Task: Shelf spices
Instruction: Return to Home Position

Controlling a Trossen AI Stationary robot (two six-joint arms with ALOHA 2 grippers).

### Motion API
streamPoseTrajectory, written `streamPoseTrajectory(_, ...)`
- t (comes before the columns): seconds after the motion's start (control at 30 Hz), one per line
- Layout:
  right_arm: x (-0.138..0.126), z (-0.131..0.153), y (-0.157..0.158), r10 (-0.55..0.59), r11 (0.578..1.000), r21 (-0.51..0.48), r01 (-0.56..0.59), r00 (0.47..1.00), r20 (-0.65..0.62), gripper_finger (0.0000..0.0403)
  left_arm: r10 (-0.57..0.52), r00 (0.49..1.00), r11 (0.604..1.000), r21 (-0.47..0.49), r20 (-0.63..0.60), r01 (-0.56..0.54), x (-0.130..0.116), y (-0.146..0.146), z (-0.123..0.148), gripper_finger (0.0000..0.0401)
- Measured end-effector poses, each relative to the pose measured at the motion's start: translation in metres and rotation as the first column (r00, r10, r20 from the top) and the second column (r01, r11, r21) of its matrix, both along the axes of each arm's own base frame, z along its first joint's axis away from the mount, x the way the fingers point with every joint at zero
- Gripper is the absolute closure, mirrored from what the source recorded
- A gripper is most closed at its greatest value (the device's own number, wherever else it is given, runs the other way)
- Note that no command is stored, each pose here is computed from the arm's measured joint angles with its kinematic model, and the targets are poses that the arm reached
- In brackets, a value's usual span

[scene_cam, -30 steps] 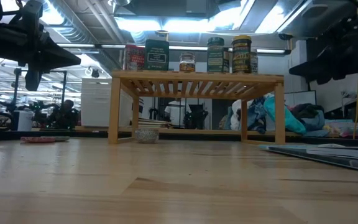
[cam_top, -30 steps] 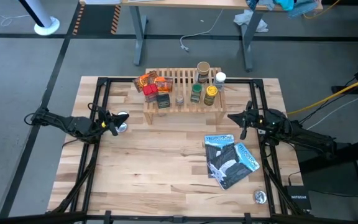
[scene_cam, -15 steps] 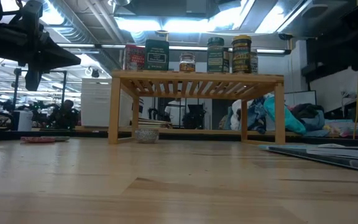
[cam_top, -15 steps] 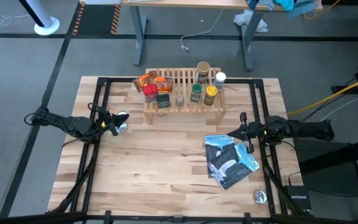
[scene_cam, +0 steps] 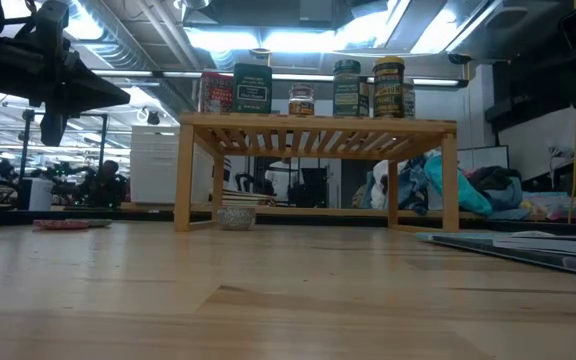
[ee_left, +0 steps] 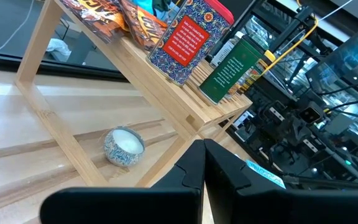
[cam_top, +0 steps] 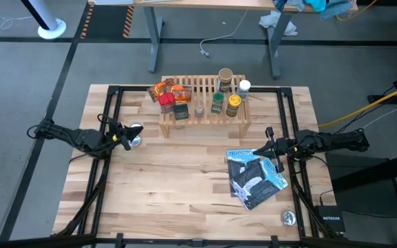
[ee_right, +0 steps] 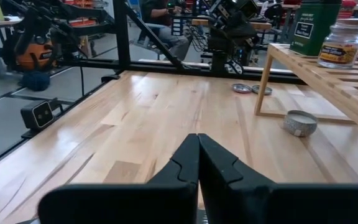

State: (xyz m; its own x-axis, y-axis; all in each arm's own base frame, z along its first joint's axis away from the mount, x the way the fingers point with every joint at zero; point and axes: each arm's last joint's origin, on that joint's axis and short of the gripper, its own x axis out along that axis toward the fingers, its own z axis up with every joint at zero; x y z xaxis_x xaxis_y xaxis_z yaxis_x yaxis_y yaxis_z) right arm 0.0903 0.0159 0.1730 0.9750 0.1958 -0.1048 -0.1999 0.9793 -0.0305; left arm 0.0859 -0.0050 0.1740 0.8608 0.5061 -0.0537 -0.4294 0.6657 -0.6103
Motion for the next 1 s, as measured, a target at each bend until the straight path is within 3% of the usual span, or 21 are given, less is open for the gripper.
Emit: streamPoseTrajectory(1.0, -0.0001, 0.0002, 0.0003, 0.009, 1.000, 0.004, -0.009, 1.000, 0.000, 0.0397, 0.000, 1.000, 1.000, 0.000, 0.000, 0.000, 0.0000, 0.0000, 0.0000, 0.0401)
